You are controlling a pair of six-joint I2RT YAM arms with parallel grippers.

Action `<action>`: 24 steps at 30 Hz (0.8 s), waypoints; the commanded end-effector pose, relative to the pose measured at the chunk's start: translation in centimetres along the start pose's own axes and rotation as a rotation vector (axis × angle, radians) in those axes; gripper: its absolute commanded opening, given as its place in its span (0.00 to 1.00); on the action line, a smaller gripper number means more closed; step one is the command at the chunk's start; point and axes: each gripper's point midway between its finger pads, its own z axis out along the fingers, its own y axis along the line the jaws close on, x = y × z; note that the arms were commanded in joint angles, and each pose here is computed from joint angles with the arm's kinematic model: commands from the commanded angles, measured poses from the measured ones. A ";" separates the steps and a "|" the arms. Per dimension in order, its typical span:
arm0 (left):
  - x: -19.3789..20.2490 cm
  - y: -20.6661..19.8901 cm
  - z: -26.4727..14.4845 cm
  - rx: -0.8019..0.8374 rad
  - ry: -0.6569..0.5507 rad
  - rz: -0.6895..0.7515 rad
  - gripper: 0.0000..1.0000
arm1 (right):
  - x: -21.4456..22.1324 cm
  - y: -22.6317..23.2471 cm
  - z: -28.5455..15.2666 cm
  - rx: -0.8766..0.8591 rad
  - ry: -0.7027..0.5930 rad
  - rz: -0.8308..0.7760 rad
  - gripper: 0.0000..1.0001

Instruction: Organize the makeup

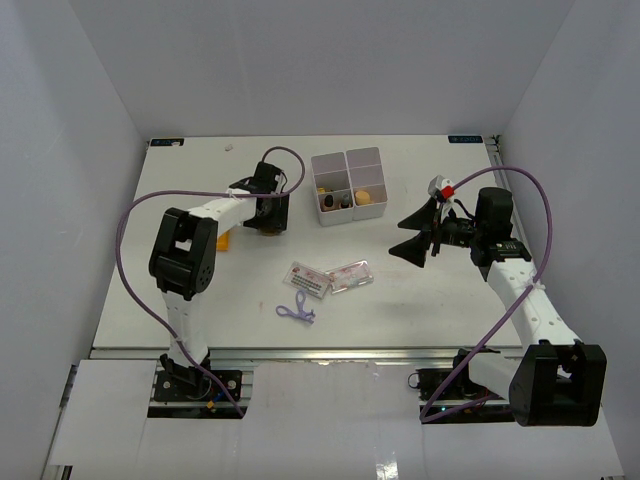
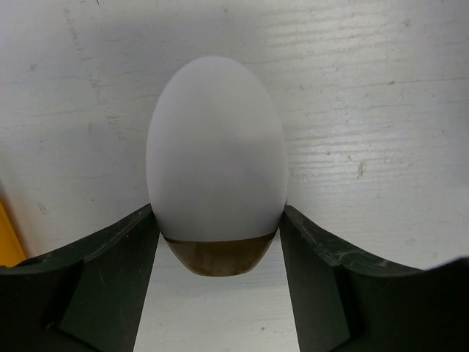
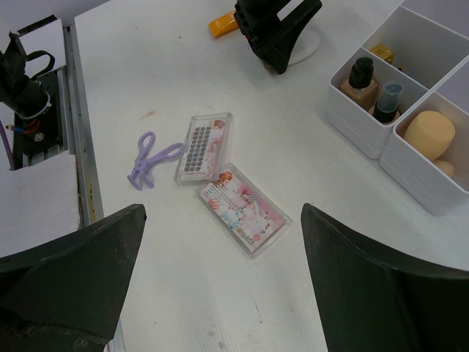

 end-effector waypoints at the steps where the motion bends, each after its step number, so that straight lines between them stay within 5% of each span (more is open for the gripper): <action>1: -0.9 0.1 0.7 -0.066 -0.027 0.033 0.77 | -0.6 -0.1 -0.2 0.005 -0.016 -0.035 0.93; 16: -0.7 0.3 1.5 -0.089 -0.039 0.028 0.78 | -0.5 -0.2 -0.2 0.006 -0.017 -0.033 0.93; 24: -1.0 0.2 0.7 -0.076 -0.071 0.021 0.55 | -0.5 -0.2 -0.3 0.010 -0.017 -0.033 0.93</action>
